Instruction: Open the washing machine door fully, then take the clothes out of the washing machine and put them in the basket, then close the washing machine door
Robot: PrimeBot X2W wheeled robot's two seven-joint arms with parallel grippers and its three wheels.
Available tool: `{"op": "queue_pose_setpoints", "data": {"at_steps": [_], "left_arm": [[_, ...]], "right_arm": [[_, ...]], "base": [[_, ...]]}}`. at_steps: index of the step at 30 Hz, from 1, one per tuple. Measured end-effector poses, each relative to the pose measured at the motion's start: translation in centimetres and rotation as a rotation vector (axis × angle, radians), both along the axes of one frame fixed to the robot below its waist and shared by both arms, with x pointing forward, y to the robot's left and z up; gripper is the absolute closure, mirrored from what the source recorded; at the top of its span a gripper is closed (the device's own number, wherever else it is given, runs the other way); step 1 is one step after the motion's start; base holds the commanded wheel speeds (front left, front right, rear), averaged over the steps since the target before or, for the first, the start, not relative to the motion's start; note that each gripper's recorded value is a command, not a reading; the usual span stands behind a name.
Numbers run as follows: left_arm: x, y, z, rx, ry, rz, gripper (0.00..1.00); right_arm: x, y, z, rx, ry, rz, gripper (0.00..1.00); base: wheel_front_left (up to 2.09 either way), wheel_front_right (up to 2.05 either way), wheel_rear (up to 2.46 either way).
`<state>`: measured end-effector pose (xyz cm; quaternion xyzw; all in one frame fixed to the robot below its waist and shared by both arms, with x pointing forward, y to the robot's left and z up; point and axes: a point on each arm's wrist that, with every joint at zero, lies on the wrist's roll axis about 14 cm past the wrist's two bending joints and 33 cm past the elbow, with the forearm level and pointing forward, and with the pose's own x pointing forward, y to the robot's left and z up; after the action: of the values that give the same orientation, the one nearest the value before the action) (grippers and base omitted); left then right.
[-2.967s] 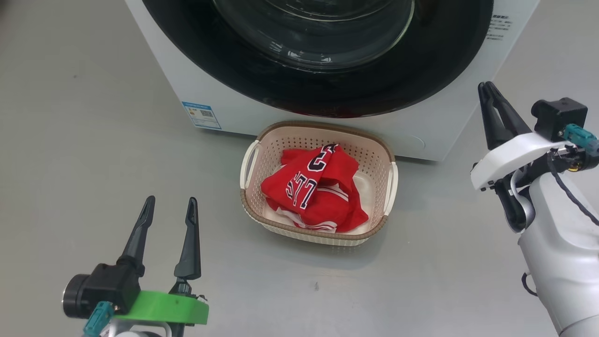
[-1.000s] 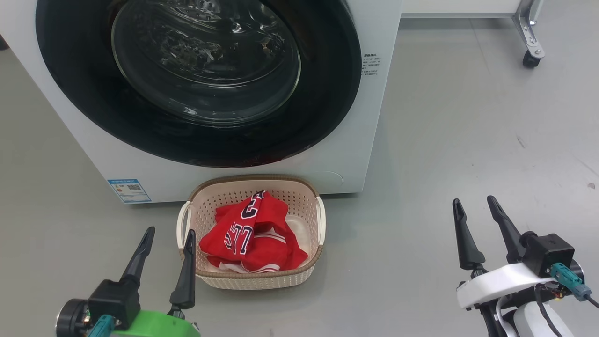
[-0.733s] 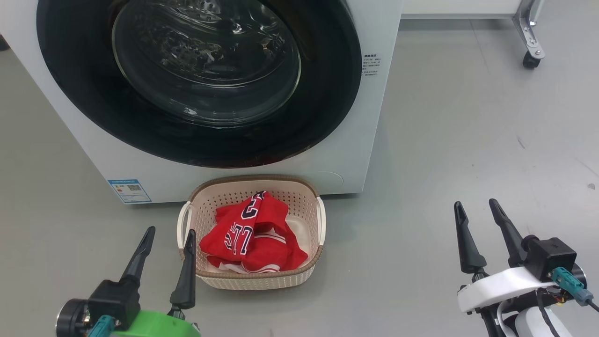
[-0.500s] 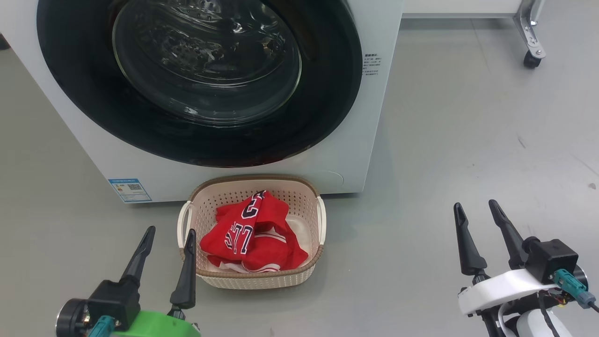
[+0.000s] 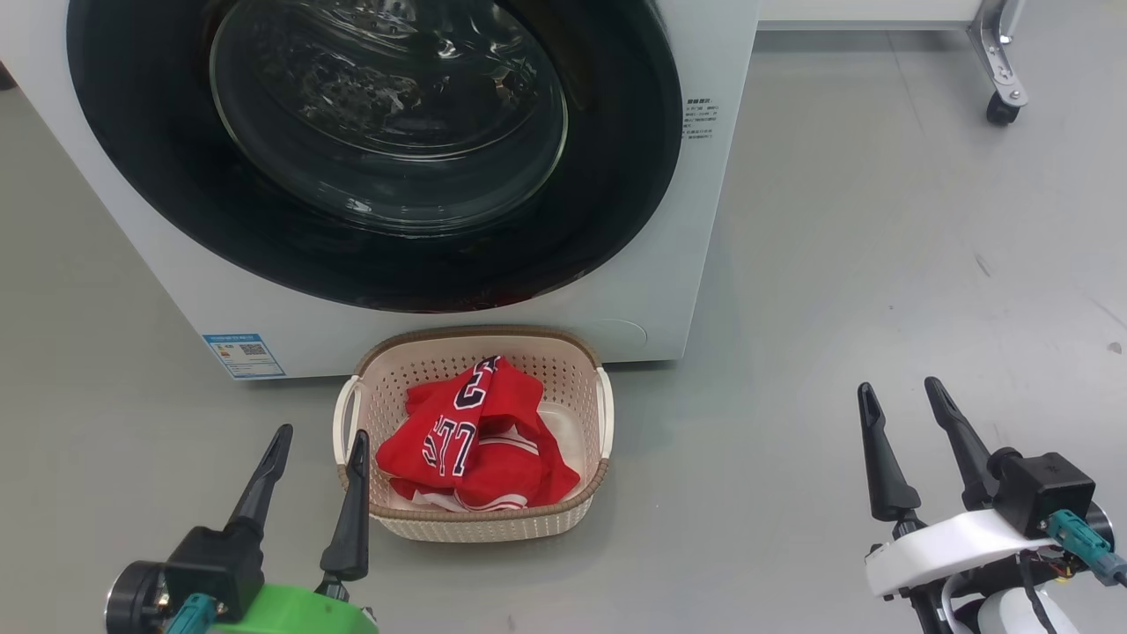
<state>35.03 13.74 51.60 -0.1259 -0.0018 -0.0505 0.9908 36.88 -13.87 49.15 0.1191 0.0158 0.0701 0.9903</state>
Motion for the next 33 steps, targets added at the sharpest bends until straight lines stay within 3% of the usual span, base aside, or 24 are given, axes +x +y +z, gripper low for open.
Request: {"op": "queue_pose_setpoints", "data": {"at_steps": [14,15,21,33], "left_arm": [[0.0,0.0,0.0,-0.001,0.002,0.002,0.00],[0.0,0.0,-0.1,-0.001,0.002,0.002,1.00],[-0.5,-0.7,-2.0,-0.015,0.065,-0.006,1.00],[-0.9,-0.6,-2.2,-0.171,0.098,0.008,1.00]], "right_arm": [[-0.2,0.0,0.2,-0.002,0.007,0.002,0.00],[-0.2,0.0,0.1,-0.001,0.009,0.002,1.00],[-1.3,0.5,-2.3,0.017,0.088,-0.001,1.00],[-1.4,0.2,-2.1,0.173,0.110,-0.033,1.00]], "base": [[0.00,0.00,0.00],[0.00,0.00,0.00],[0.00,0.00,0.00],[0.00,0.00,0.00]]}}
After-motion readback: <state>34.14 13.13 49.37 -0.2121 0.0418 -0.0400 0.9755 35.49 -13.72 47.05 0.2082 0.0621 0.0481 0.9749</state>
